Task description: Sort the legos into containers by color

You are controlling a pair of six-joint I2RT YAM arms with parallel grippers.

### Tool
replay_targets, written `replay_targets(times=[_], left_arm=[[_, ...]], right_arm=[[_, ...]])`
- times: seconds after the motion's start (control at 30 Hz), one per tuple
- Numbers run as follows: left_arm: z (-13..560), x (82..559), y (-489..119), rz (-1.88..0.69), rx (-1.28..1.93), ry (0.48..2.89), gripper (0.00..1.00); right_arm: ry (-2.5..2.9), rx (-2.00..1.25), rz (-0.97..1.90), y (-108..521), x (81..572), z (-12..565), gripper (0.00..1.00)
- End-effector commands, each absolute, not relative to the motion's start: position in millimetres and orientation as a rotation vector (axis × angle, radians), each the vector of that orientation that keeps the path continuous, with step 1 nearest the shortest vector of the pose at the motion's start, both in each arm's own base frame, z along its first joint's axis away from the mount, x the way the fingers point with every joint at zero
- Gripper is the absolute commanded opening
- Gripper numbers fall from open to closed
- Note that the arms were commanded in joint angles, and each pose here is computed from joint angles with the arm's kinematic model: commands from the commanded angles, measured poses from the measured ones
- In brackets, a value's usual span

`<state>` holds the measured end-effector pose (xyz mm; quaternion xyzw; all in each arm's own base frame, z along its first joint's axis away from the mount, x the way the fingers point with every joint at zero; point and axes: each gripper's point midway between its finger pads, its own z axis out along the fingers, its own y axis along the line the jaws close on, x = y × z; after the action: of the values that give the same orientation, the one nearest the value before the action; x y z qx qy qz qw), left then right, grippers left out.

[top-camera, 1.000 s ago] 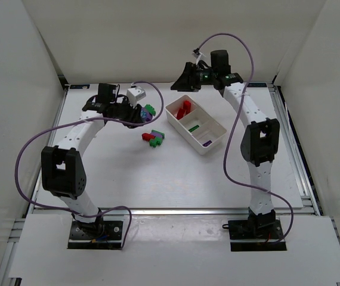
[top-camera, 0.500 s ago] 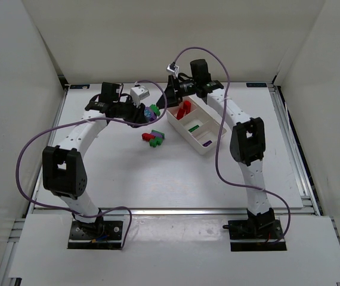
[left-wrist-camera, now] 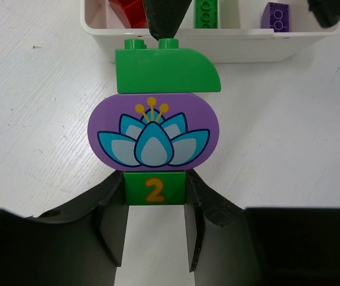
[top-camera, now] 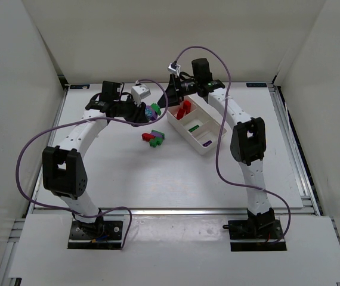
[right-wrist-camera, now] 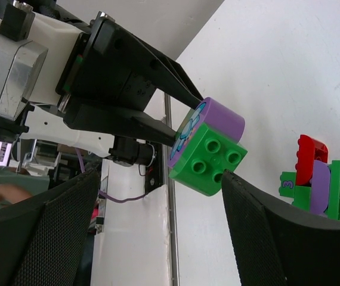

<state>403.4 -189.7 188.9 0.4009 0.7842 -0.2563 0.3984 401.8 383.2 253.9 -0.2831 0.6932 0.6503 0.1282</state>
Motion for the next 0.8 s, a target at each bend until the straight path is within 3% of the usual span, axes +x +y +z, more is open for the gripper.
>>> replay_targets(times=[0.0,0.4,0.77], left_arm=[[223,407,-200,-0.638,1.053,1.854,0.10],[218,404,-199,-0.645,1.055,1.867,0.10],[219,414,-200,-0.623,1.056,1.862,0.10]], right_arm=[[1.972,-0.841,1.854,380,405,269,0.86],[1.978,-0.787,1.803,365,419,275,0.87],[2.057,-0.756,1.830,388,408,259,0.81]])
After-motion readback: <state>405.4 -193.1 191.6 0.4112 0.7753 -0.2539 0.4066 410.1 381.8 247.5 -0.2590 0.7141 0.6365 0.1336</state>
